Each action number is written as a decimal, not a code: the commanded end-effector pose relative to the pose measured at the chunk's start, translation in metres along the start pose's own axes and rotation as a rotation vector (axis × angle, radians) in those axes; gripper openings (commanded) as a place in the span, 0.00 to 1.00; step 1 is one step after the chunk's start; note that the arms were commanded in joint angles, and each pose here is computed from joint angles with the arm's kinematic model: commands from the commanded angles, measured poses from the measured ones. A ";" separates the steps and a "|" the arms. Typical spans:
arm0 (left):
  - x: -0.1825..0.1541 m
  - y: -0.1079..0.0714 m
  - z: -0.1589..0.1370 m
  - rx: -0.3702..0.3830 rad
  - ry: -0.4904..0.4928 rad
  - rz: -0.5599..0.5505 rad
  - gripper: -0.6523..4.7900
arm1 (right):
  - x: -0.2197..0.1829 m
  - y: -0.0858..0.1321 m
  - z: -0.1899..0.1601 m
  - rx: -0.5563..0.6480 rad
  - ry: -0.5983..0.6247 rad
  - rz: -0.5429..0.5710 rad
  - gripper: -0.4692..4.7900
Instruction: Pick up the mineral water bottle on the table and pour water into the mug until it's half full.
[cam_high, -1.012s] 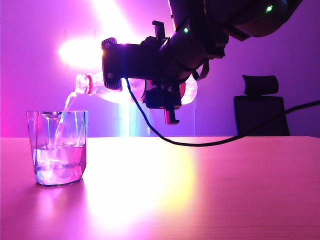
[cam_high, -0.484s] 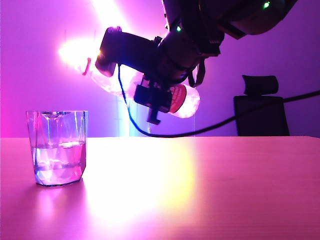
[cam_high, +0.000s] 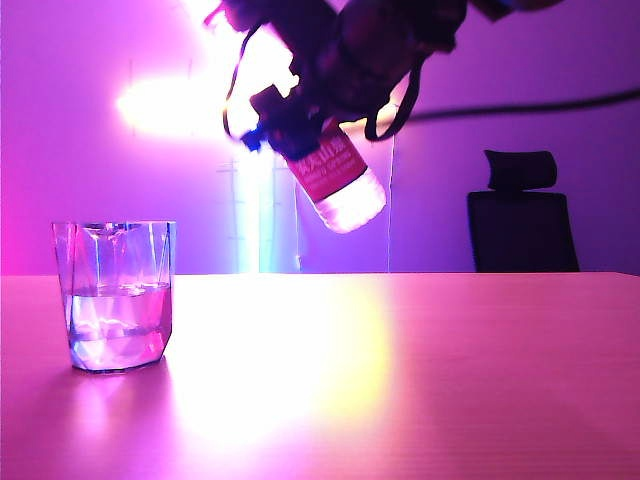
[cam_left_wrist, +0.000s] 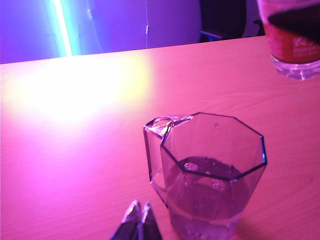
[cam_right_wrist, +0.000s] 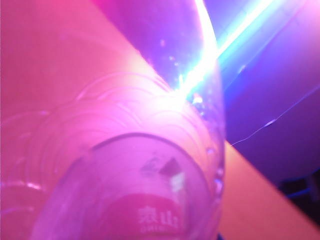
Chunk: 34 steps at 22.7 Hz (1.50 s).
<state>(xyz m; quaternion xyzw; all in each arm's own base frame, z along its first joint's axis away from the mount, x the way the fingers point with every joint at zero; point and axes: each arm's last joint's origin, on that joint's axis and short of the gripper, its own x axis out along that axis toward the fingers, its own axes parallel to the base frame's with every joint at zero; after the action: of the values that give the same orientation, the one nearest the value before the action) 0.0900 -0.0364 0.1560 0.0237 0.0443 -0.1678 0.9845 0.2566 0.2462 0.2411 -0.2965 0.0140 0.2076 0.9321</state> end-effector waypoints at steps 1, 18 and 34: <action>0.000 0.000 0.001 -0.003 -0.007 -0.002 0.12 | -0.008 -0.012 0.004 0.210 -0.048 -0.008 0.57; 0.000 0.000 0.001 -0.003 -0.007 -0.002 0.12 | -0.047 -0.039 -0.102 0.716 -0.052 0.090 0.57; 0.000 0.000 0.001 -0.003 -0.007 -0.002 0.12 | -0.056 -0.028 -0.120 0.707 0.024 0.161 0.73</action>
<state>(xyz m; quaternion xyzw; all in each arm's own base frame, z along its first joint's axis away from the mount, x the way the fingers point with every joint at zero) 0.0900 -0.0364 0.1560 0.0237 0.0443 -0.1678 0.9845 0.2274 0.1364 0.1613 0.0396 0.1277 0.2569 0.9572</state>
